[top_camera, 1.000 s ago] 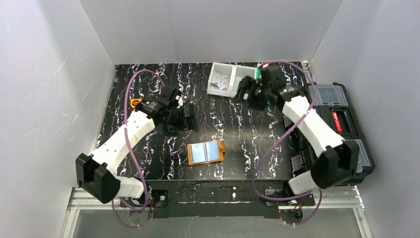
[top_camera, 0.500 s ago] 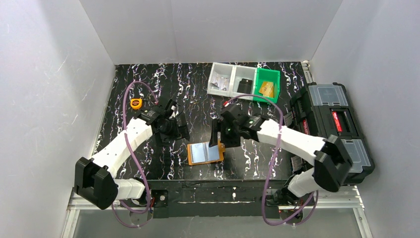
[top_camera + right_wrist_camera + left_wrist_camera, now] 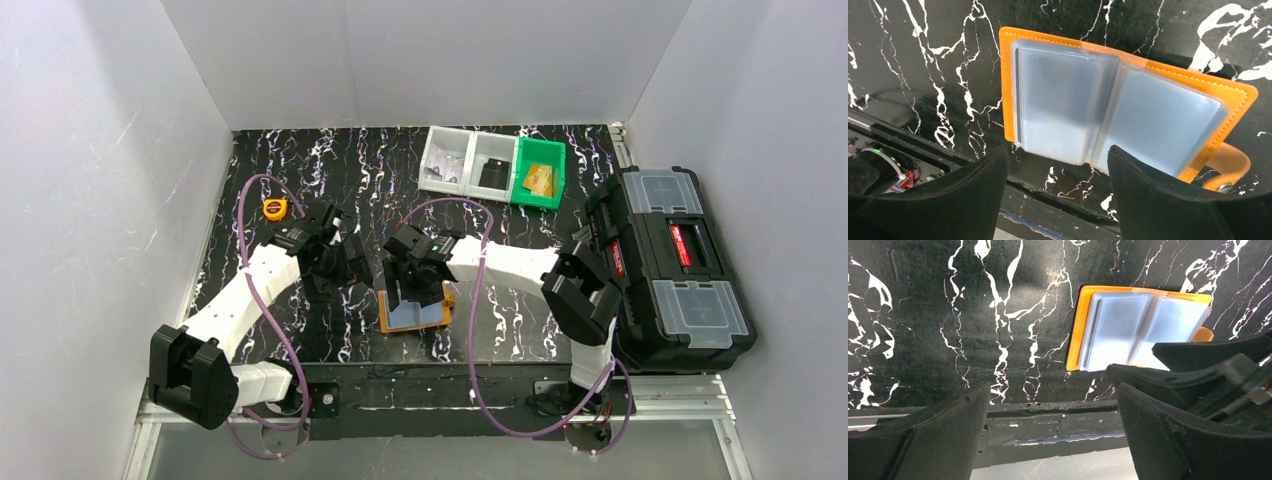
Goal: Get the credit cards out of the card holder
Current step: Remove the credit card from the card holder.
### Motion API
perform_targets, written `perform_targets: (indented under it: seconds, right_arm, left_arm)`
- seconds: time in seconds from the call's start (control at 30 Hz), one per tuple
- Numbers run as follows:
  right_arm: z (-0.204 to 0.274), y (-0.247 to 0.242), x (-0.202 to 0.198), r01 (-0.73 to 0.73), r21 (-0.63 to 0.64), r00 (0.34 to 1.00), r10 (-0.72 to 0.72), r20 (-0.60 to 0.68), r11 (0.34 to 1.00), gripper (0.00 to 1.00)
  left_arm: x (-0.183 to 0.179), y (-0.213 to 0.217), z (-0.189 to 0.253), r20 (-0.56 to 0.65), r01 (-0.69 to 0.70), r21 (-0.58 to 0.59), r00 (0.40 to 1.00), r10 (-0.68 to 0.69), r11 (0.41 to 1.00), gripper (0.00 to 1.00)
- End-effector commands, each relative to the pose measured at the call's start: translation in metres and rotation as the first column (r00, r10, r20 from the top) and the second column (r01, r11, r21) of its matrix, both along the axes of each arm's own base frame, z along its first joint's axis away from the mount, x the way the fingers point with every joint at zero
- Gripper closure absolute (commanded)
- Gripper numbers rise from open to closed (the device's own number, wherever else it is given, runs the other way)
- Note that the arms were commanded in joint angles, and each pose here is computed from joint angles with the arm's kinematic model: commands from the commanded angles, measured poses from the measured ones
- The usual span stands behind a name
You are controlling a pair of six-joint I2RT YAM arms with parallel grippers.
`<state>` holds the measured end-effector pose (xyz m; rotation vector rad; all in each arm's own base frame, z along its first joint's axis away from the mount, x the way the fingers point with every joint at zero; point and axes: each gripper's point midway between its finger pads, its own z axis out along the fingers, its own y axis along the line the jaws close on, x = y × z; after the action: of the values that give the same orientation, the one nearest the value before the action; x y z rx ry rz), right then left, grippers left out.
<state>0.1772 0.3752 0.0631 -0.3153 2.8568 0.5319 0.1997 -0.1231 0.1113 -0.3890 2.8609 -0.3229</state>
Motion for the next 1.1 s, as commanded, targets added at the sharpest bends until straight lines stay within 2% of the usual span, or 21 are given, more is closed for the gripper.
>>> perform_targets:
  seconds: [0.0, 0.4, 0.73, 1.0, 1.07]
  right_arm:
    - [-0.001, 0.005, 0.003, -0.027, -0.04, 0.999, 0.028, 0.017, 0.999, 0.21]
    - [-0.037, 0.006, -0.006, -0.089, -0.146, 0.996, 0.087, -0.025, 0.985, 0.24]
    - [-0.057, -0.006, -0.014, -0.106, -0.159, 0.993, 0.096, -0.071, 0.982, 0.55]
    - [-0.066, -0.016, -0.019, -0.085, -0.075, 0.987, 0.073, -0.142, 0.994, 0.76]
    - [-0.066, -0.018, -0.018, -0.077, -0.05, 0.986, 0.069, -0.151, 0.996, 0.79]
  left_arm:
    - [-0.003, 0.0, 0.0, 0.001, 0.006, -0.02, 1.0, -0.006, 1.0, 0.02]
    - [-0.001, -0.002, -0.005, -0.018, 0.001, -0.035, 1.0, -0.001, 0.999, 0.02]
    - [-0.007, -0.01, -0.017, -0.056, -0.001, -0.076, 0.998, -0.003, 0.997, 0.02]
    - [-0.011, -0.02, -0.027, -0.101, 0.01, -0.123, 0.995, -0.022, 0.992, 0.02]
    - [-0.012, -0.024, -0.03, -0.113, 0.019, -0.138, 0.993, -0.035, 0.99, 0.05]
